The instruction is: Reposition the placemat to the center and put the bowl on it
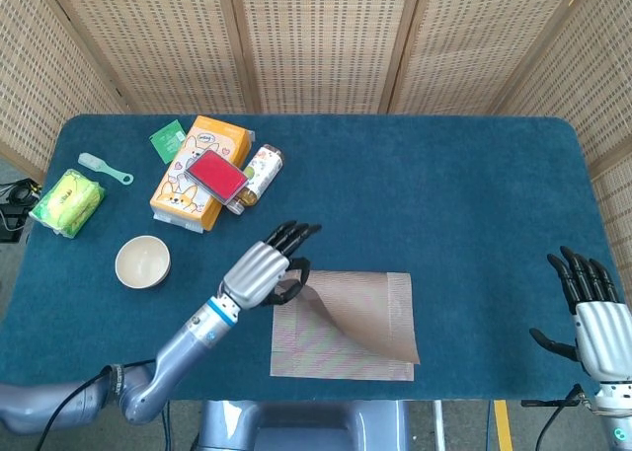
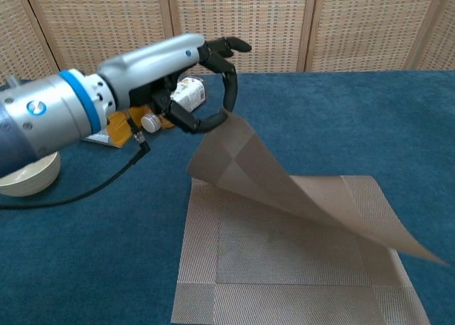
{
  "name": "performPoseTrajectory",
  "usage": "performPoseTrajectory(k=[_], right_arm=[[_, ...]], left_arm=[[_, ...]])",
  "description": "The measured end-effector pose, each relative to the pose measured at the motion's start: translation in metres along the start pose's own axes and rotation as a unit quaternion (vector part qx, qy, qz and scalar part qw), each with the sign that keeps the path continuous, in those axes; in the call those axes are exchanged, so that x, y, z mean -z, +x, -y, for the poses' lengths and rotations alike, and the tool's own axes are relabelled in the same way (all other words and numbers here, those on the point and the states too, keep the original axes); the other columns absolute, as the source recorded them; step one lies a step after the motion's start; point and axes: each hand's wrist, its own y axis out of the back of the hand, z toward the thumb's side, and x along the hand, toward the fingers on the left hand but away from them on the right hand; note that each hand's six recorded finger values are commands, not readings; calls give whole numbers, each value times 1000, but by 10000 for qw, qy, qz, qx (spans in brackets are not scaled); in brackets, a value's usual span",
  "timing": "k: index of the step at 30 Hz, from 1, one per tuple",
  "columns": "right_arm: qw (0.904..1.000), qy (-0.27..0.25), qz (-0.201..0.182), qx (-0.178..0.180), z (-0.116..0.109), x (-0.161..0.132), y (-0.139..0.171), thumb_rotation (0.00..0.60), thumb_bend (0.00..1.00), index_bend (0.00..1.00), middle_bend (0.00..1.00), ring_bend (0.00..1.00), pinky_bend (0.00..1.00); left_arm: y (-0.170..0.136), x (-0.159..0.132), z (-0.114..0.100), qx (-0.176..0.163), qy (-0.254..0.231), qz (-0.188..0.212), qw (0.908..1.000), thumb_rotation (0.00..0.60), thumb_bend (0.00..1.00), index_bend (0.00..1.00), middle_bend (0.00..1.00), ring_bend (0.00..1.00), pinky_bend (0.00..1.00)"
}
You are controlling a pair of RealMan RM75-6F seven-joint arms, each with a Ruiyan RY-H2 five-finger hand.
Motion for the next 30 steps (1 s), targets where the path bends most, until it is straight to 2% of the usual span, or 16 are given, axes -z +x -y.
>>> performPoseTrajectory(k=[6, 11, 18, 19, 21, 22, 23, 24, 25, 27, 30], right_arm=[[9999, 80, 121, -51, 4, 4, -5, 600, 0, 0, 0, 0, 0], [9996, 152, 224, -103, 8, 7, -8, 600, 0, 0, 0, 0, 0], [9992, 257, 270, -137, 12, 6, -9, 600, 0, 0, 0, 0, 0], [9991, 270, 281, -149, 13, 6, -9, 600, 0, 0, 0, 0, 0], [9990, 289, 290, -167, 15, 6, -10, 600, 0, 0, 0, 0, 0], [9990, 296, 288, -168, 16, 6, -10, 600, 0, 0, 0, 0, 0], [9990, 307, 284, -167, 16, 6, -11, 600, 0, 0, 0, 0, 0], [9990, 316, 281, -167, 17, 5, -11, 600, 0, 0, 0, 0, 0], [9989, 328, 278, -169, 17, 5, -11, 600, 0, 0, 0, 0, 0], [9988, 354, 271, -187, 18, 5, -11, 600, 0, 0, 0, 0, 0], [9985, 414, 269, -255, 22, 5, -12, 600, 0, 0, 0, 0, 0]], left_arm=[[39, 21, -32, -115, -95, -666, 9977, 600, 678, 812, 0, 0, 0], [68, 60, -51, -252, 127, -1382, 9900, 600, 679, 812, 0, 0, 0], [79, 110, -55, -401, 286, -2138, 9756, 600, 680, 806, 0, 0, 0], [79, 116, -54, -409, 282, -2228, 9736, 600, 674, 776, 0, 0, 0], [78, 127, -50, -397, 277, -2418, 9691, 600, 537, 509, 0, 0, 0], [77, 131, -48, -372, 271, -2479, 9677, 600, 341, 271, 0, 0, 0], [76, 134, -46, -331, 247, -2546, 9662, 600, 151, 84, 0, 0, 0], [75, 136, -45, -299, 221, -2591, 9651, 600, 55, 18, 0, 0, 0], [74, 138, -46, -275, 192, -2634, 9641, 600, 0, 0, 0, 0, 0], [71, 140, -50, -290, 113, -2699, 9624, 600, 0, 0, 0, 0, 0], [64, 138, -65, -488, 29, -2669, 9625, 600, 0, 0, 0, 0, 0]])
